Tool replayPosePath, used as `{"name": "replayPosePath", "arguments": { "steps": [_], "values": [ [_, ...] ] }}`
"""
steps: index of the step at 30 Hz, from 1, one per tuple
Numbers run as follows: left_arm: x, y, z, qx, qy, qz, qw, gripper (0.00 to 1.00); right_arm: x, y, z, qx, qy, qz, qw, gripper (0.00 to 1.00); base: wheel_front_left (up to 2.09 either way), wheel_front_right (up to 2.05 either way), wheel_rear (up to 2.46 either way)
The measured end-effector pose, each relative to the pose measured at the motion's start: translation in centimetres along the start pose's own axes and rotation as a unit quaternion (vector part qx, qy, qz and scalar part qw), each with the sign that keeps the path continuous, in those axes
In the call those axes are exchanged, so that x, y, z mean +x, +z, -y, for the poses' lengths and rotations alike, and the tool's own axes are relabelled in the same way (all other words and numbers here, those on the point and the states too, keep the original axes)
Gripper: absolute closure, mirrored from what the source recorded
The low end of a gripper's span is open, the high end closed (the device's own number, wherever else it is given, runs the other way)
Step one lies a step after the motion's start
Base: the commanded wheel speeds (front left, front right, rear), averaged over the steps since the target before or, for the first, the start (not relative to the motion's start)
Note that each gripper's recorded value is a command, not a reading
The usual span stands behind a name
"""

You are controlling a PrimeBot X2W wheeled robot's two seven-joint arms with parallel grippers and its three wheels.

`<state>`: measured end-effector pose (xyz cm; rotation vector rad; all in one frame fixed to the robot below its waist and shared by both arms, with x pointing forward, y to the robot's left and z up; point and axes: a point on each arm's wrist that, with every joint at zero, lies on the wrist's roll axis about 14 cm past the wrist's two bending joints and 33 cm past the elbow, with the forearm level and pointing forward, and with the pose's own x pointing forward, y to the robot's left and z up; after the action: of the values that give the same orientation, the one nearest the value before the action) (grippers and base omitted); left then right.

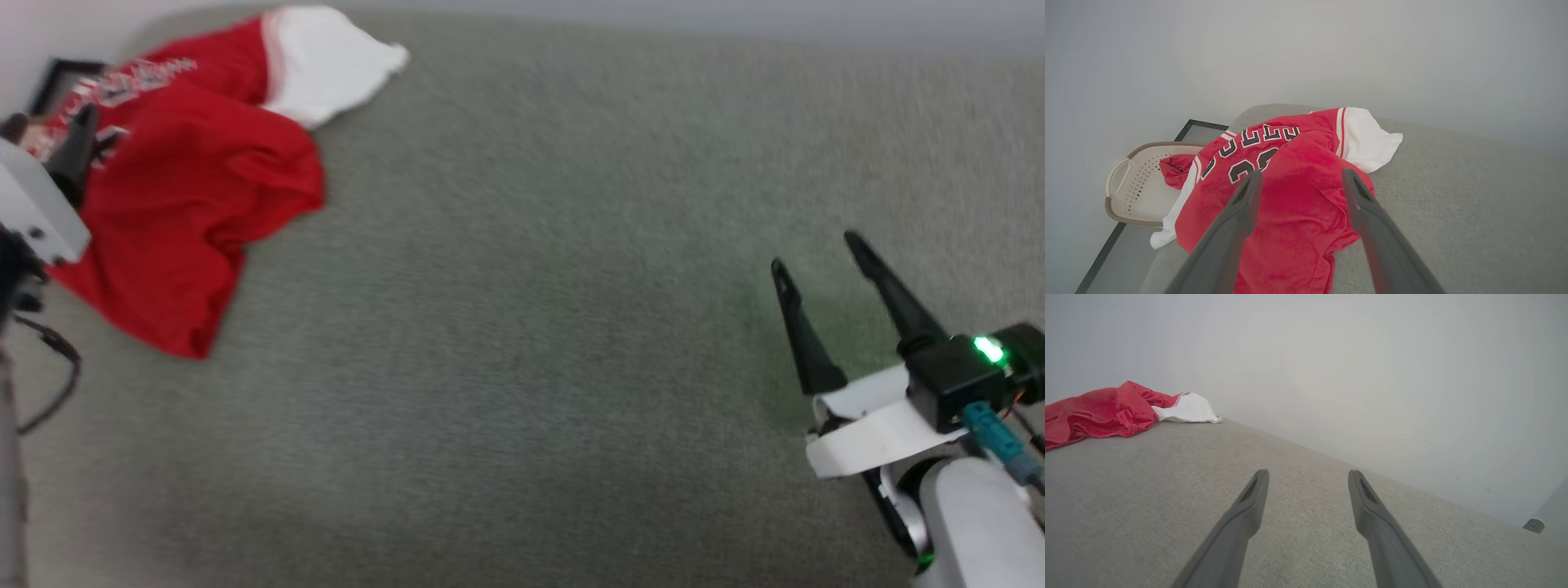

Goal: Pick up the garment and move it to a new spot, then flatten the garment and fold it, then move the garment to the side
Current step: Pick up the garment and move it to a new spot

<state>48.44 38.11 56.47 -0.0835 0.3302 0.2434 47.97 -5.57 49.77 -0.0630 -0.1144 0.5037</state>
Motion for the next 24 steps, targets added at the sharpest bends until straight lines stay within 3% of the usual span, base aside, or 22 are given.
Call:
{"name": "replayPosePath", "arguments": {
  "steps": [13, 24],
  "values": [
    [9.8, -7.9, -0.2, -0.008, 0.041, -0.18, 0.983, 0.0, -0.2, -3.5, 4.3, -0.012, -0.036, -0.029, 0.999, 0.0, 0.0, 0.0, 0.0],
    [13.1, -15.0, 0.2, -0.01, 0.07, -0.282, 0.957, 0.0, -0.7, -5.2, 5.9, -0.02, -0.046, -0.06, 0.997, 0.0, 0.0, 0.0, 0.0]
  ]
}}
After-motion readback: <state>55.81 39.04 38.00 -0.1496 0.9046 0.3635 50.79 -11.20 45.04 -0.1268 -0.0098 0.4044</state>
